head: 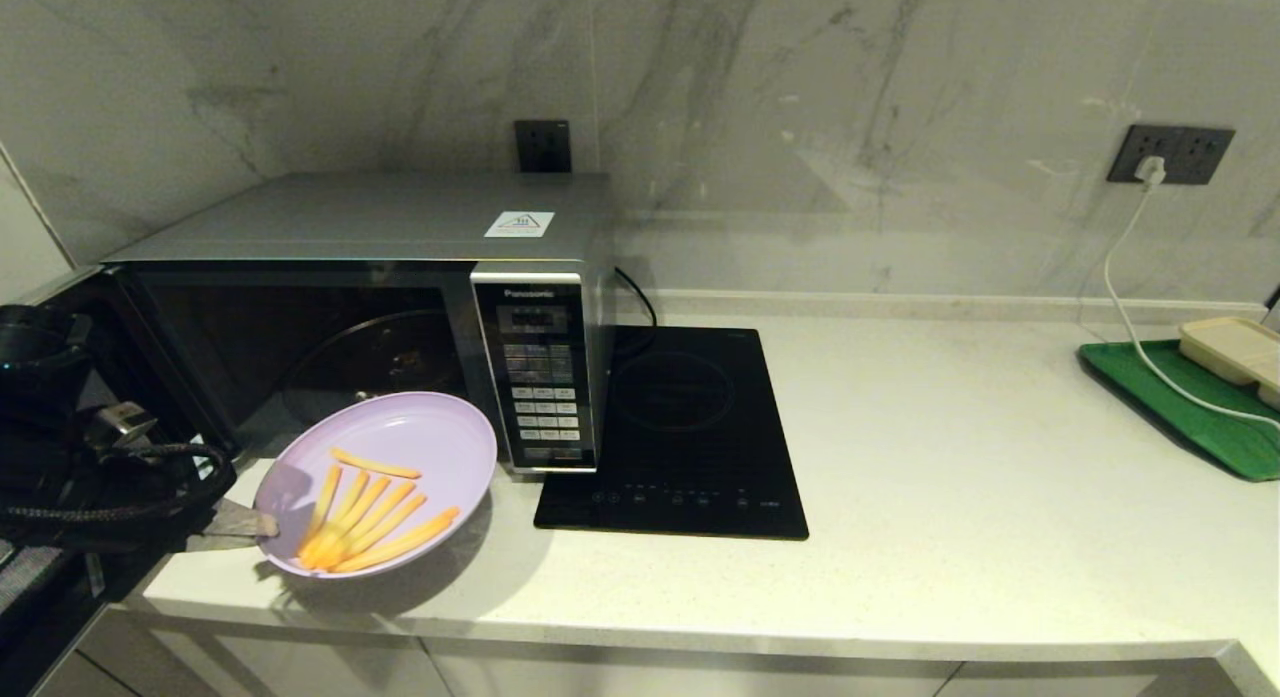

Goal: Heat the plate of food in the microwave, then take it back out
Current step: Put the plate in the microwave oven

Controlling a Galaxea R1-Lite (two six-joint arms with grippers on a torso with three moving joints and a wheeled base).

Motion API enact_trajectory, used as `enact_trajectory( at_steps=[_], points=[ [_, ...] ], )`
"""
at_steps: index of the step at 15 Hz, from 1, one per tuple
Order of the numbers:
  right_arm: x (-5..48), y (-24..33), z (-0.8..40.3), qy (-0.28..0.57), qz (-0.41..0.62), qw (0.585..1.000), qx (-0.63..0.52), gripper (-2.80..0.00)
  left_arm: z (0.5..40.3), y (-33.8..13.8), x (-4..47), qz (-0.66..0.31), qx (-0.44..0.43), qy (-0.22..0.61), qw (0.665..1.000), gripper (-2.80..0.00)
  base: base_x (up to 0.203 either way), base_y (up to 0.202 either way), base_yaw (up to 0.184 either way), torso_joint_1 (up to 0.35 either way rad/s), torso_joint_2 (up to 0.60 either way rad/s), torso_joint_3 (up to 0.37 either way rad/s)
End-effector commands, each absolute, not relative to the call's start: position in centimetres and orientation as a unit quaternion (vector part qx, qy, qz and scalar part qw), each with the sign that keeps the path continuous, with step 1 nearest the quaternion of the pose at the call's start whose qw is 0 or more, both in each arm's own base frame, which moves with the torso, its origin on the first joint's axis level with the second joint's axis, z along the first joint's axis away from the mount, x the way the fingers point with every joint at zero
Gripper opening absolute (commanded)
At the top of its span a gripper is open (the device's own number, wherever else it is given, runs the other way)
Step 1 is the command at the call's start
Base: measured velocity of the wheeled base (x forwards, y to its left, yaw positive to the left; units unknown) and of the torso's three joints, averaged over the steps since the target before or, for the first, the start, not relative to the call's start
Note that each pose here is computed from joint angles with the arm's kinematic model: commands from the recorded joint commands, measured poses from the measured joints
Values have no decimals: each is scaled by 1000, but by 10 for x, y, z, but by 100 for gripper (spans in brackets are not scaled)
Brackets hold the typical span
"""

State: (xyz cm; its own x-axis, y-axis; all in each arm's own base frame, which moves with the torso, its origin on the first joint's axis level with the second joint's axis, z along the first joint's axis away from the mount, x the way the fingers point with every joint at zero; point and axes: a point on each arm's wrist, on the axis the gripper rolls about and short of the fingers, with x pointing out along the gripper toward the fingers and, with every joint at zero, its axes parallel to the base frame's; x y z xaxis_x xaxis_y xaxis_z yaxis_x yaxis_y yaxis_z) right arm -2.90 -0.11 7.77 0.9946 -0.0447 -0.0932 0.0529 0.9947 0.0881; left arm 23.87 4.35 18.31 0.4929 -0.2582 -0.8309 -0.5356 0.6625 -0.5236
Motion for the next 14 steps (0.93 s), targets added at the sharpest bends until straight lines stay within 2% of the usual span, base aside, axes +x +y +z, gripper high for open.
enact_trajectory(
  at_steps=[1, 5, 7, 12, 14],
  points=[
    [-29, -1, 78, 46, -24, 998, 46, -280, 168, 61, 251, 118, -416, 501, 750, -280, 0, 0, 0, 0, 0, 0],
    [-29, -1, 78, 46, -24, 998, 46, -280, 157, 84, 280, 150, -461, 469, 739, -280, 0, 0, 0, 0, 0, 0],
    [-29, -1, 78, 46, -24, 998, 46, -280, 155, 89, 295, 165, -490, 459, 723, -280, 0, 0, 0, 0, 0, 0],
    [-29, -1, 78, 46, -24, 998, 46, -280, 156, 94, 317, 193, -550, 434, 687, -280, 0, 0, 0, 0, 0, 0],
    [-29, -1, 78, 46, -24, 998, 46, -280, 157, 91, 324, 199, -561, 424, 683, -280, 0, 0, 0, 0, 0, 0]
  ],
)
